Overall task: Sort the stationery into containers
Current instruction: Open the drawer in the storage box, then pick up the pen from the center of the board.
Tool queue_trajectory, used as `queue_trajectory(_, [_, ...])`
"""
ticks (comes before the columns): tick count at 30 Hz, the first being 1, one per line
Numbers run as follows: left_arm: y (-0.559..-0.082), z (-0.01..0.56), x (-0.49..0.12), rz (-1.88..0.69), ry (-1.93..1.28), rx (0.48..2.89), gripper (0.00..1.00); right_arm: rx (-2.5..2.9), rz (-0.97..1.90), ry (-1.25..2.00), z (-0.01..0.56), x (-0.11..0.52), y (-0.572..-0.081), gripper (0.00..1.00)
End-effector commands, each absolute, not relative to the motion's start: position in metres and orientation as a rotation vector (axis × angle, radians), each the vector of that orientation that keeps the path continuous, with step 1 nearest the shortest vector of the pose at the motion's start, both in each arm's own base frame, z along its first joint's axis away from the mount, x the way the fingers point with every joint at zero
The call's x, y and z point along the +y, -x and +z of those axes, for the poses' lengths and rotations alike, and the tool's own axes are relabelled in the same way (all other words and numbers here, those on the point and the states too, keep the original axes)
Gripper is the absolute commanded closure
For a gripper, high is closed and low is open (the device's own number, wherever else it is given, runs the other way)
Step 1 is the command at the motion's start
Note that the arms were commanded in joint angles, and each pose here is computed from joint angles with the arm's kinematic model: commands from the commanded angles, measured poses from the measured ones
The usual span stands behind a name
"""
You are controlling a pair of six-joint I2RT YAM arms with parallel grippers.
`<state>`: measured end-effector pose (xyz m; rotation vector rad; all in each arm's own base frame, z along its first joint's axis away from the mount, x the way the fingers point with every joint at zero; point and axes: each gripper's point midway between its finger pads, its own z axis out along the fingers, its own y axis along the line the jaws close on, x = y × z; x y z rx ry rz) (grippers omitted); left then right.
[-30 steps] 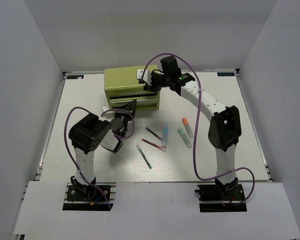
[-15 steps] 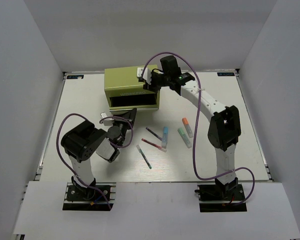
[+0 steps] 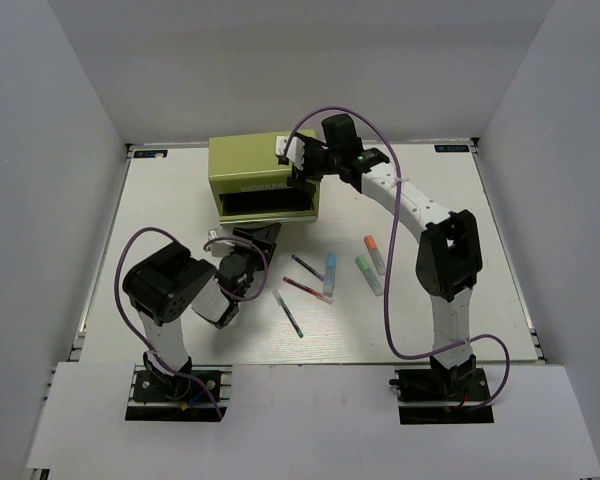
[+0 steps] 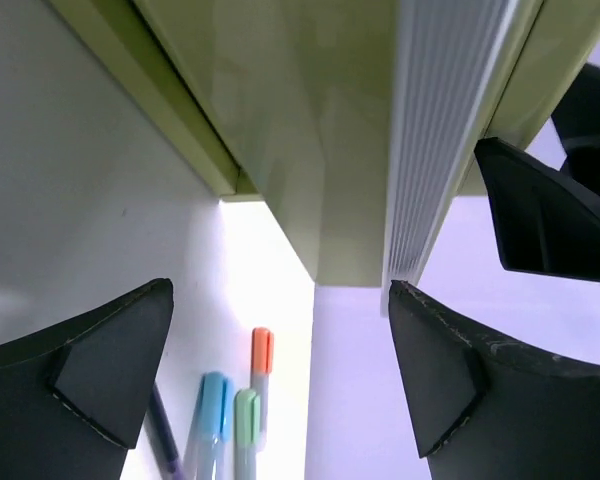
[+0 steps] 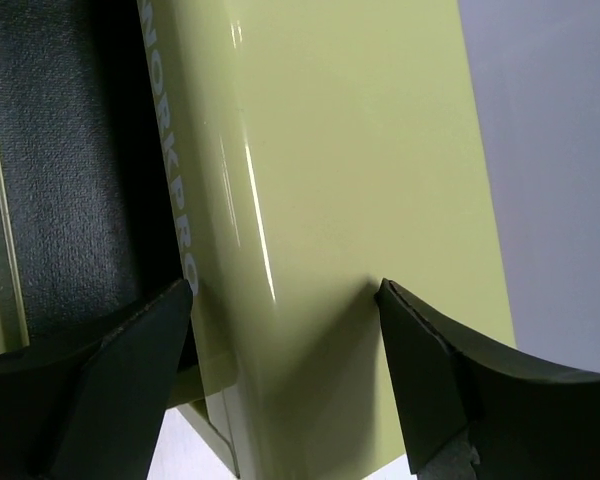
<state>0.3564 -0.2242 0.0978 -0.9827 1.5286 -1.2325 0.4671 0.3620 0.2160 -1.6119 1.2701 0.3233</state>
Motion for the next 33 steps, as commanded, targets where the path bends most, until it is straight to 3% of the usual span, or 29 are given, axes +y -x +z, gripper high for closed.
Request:
queue_trajectory(1, [-0.339, 0.196, -0.229, -1.516, 0.822, 1.239, 0.01, 1.335, 0.326, 1.591, 0.217, 0.343, -0.460, 0.19])
queue_trajectory(13, [-0.282, 0.192, -0.247, -1.435, 0.517, 1.600, 0.01, 1.373, 0.243, 1.385, 0.256, 0.272, -0.398, 0.15])
queue_trajectory(19, [-0.264, 0.182, -0.217, -1.223, 0.529, 1.772, 0.01, 1.764, 0.282, 1.141, 0.211, 0.215, -0.385, 0.34])
queue_trajectory(20, [-0.266, 0.193, -0.214, -1.194, 0.518, 1.764, 0.01, 1.865, 0.327, 1.121, 0.193, 0.207, -0.378, 0.49])
queue_trajectory(23, [-0.265, 0.199, -0.203, -1.042, 0.439, 1.826, 0.01, 2.032, 0.413, 1.031, 0.166, 0.191, -0.366, 0.68])
queue_trajectory(26, [-0.267, 0.198, -0.192, -0.862, 0.411, 1.956, 0.01, 2.145, 0.484, 0.973, 0.143, 0.181, -0.352, 0.66])
queue_trajectory(31, [-0.272, 0.177, -0.190, -0.637, 0.272, 2.169, 0.01, 2.312, 0.532, 0.919, 0.103, 0.169, -0.335, 0.43])
queue_trajectory(33, [-0.266, 0.164, -0.192, -0.612, 0.259, 2.249, 0.01, 2.393, 0.540, 0.914, 0.080, 0.165, -0.329, 0.41])
